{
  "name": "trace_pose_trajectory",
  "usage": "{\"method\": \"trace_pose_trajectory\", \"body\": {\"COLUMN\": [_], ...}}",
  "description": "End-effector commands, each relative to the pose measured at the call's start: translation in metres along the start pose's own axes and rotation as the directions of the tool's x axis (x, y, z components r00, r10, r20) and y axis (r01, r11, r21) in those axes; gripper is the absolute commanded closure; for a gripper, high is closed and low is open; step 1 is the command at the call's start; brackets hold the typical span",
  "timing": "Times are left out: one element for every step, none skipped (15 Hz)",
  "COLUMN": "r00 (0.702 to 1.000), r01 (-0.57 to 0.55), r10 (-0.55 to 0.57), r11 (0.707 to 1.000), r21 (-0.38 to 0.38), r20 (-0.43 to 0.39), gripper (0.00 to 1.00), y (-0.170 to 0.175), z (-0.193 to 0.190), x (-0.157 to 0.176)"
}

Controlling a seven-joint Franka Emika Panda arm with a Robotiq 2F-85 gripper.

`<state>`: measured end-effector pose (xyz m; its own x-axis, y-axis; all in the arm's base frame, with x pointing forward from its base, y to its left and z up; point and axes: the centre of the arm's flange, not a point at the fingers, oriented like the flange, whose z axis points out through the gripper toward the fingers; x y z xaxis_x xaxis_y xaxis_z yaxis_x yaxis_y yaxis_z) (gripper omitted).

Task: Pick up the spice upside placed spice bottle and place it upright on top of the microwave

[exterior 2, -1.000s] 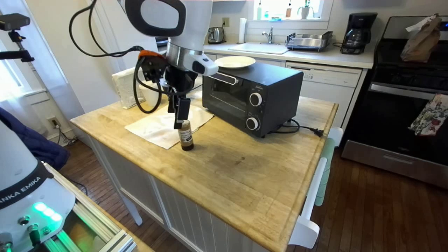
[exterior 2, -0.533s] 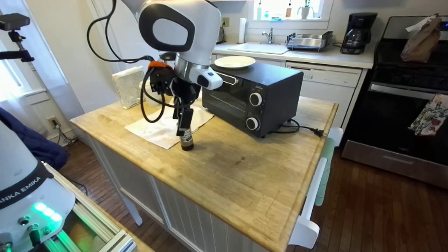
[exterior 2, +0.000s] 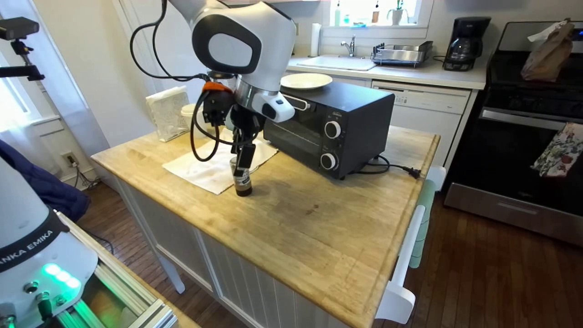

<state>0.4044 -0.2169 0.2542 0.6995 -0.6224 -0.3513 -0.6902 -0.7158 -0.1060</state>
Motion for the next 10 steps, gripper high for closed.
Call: {"method": "trace_pose_trajectory", "body": {"r00": [0.999, 0.998, 0.997, 0.996, 0.994, 0.992, 0.989, 0.986, 0.982, 0.980], "r01": [-0.030, -0.031, -0.036, -0.037, -0.035, -0.032, -0.031, -0.032, -0.034, -0.038], "r10": [0.029, 0.030, 0.035, 0.035, 0.032, 0.029, 0.029, 0.030, 0.033, 0.038], "r11": [0.999, 0.999, 0.999, 0.999, 0.999, 0.999, 0.999, 0.999, 0.999, 0.999], "r21": [0.025, 0.028, 0.026, 0.024, 0.023, 0.021, 0.016, 0.010, 0.003, -0.002], "r20": [0.034, 0.050, 0.065, 0.080, 0.101, 0.124, 0.146, 0.166, 0.184, 0.197], "gripper": [0.00, 0.00, 0.00, 0.00, 0.00, 0.00, 0.07, 0.26, 0.34, 0.41], "y": [-0.001, 0.000, 0.000, -0.001, -0.002, -0.003, -0.004, -0.006, -0.006, -0.007], "z": [0.004, 0.005, 0.006, 0.008, 0.011, 0.013, 0.014, 0.017, 0.019, 0.020], "x": [0.025, 0.030, 0.035, 0.038, 0.041, 0.044, 0.047, 0.050, 0.052, 0.054]}}
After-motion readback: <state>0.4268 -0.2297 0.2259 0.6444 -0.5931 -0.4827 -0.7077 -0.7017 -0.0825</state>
